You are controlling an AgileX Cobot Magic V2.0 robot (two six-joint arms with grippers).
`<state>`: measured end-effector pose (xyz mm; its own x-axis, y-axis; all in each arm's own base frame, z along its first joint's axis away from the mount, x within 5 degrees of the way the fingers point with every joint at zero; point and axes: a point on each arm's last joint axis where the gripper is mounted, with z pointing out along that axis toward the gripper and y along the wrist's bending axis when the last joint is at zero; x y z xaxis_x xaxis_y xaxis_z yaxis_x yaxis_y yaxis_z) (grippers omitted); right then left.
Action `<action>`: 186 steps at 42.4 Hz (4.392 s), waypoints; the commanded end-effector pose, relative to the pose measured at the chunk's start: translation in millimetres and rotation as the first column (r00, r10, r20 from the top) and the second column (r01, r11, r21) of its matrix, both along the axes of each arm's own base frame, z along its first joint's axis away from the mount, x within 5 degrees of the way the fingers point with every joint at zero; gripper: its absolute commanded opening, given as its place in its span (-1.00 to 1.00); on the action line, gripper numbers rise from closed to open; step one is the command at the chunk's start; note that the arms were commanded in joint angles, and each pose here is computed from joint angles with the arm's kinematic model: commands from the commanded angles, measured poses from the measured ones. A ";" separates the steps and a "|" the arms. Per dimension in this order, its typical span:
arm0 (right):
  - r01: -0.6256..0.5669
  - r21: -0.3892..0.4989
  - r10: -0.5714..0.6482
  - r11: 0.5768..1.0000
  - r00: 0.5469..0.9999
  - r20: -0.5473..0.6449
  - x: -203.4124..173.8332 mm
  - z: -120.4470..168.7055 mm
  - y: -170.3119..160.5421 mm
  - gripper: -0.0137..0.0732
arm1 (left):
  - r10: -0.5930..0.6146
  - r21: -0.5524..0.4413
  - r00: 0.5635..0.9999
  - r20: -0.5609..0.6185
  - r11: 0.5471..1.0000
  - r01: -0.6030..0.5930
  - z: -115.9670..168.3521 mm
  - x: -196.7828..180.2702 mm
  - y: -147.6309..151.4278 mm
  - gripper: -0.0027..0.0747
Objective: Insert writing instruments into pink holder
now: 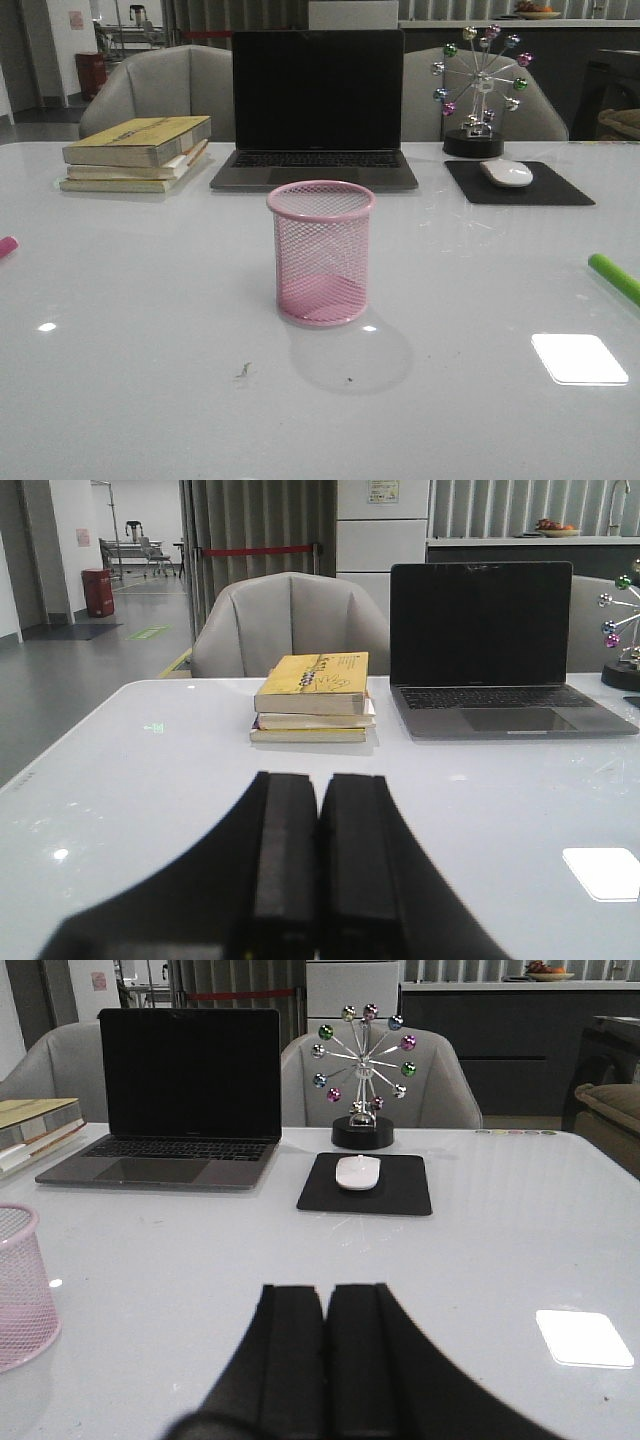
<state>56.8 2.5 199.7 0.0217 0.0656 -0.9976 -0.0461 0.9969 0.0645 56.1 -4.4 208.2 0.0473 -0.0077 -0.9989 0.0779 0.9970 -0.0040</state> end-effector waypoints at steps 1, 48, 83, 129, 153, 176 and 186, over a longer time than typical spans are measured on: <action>0.005 0.003 -0.005 1.000 0.993 0.119 -2.6 11.7 -0.2 -0.56 | -0.003 -0.021 0.994 0.105 1.000 0.006 7.8 -2.3 0.1 -0.69; 0.024 -0.025 -0.016 0.999 0.963 0.270 -28.8 130.7 -2.1 -0.56 | -0.002 -0.032 0.951 0.309 0.999 0.012 141.4 -38.7 2.8 -0.69; 0.008 -0.070 -0.048 0.998 0.810 -0.585 79.9 113.3 -0.3 -0.52 | -0.003 0.027 0.869 -0.495 0.999 0.019 138.3 58.4 -5.8 -0.64; 0.009 -0.075 -0.073 0.997 0.364 -0.928 313.6 16.0 -2.0 0.43 | -0.475 0.020 0.723 -0.502 0.829 0.559 134.6 50.2 -76.2 0.57; -0.046 -0.059 -0.044 0.997 0.278 -0.960 362.9 -2.1 0.9 0.35 | -0.476 0.020 0.723 -0.502 0.829 0.559 134.6 50.2 -76.3 0.57; -0.078 -0.063 -0.045 0.995 0.222 -0.974 357.9 -3.9 0.9 -0.18 | -0.476 0.020 0.723 -0.502 0.829 0.559 134.6 50.2 -76.3 0.57; -0.076 -0.065 -0.044 0.995 0.251 -0.967 357.8 3.3 0.9 -0.45 | -0.476 0.020 0.723 -0.502 0.829 0.559 134.6 50.2 -76.3 0.57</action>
<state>412.5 6.3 164.3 -0.9873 -0.0205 -0.1578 -0.0206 0.9998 -0.0009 104.1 -77.8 327.2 -0.4459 0.3199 -0.8360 0.6068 0.7946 -0.0196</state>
